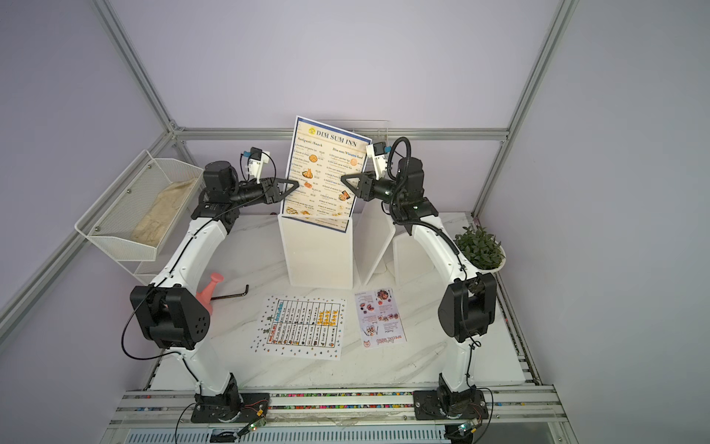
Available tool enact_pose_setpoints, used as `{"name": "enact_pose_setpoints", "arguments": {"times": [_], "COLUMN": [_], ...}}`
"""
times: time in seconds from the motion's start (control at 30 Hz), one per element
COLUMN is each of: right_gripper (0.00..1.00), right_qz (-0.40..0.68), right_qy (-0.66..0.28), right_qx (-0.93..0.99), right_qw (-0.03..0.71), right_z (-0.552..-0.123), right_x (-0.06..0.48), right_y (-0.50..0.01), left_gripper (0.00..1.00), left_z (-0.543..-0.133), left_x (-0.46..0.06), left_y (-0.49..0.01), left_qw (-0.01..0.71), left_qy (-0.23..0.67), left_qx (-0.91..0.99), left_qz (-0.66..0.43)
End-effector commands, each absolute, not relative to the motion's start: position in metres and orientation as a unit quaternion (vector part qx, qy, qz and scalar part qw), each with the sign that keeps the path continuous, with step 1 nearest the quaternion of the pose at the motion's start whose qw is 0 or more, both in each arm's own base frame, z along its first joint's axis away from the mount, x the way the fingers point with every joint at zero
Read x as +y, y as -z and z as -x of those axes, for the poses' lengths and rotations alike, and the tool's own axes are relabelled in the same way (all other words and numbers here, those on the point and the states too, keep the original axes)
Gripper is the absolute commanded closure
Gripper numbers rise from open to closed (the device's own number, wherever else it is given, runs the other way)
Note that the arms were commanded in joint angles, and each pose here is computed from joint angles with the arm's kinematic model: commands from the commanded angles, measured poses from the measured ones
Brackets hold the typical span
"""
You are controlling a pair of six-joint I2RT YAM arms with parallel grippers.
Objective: Insert the menus into the narrow rack
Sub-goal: Insert the menu into the narrow rack.
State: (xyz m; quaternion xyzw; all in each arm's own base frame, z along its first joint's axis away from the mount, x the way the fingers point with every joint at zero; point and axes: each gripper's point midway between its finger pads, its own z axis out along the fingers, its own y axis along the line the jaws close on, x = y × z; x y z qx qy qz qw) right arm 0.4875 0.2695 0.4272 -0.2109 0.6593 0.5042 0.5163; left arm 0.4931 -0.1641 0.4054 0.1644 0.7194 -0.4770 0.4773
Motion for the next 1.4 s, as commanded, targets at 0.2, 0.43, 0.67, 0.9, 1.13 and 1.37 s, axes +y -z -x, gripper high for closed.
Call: {"name": "enact_pose_setpoints", "arguments": {"times": [0.2,0.43,0.67,0.9,1.13,1.37], "right_gripper": [0.65,0.65,0.71,0.88,0.93,0.94], "right_qz": [0.187,0.168,0.161,0.176,0.213,0.240], "right_qy": [-0.532,-0.539,-0.542,-0.535,-0.531,-0.525], "right_qx": [0.627,0.625,0.624,0.631,0.637,0.637], "right_qw": [0.537,0.539,0.539,0.534,0.517,0.510], "right_z": [-0.475,-0.471,-0.470,-0.472,-0.469,-0.470], "right_x": [0.269,0.267,0.269,0.272,0.280,0.281], "right_y": [-0.442,-0.434,-0.431,-0.426,-0.421,-0.419], "left_gripper": [0.56,0.56,0.56,0.56,0.56,0.52], "left_z": [-0.499,-0.503,-0.504,-0.502,-0.501,-0.498], "left_x": [-0.167,-0.170,-0.174,-0.174,-0.174,-0.173], "left_y": [-0.431,-0.435,-0.441,-0.441,-0.441,-0.442], "left_qw": [0.501,0.500,0.501,0.501,0.501,0.502], "left_qy": [0.470,0.473,0.474,0.472,0.471,0.470], "left_qx": [0.702,0.700,0.696,0.697,0.697,0.698], "left_qz": [-0.188,-0.194,-0.199,-0.200,-0.201,-0.201]}}
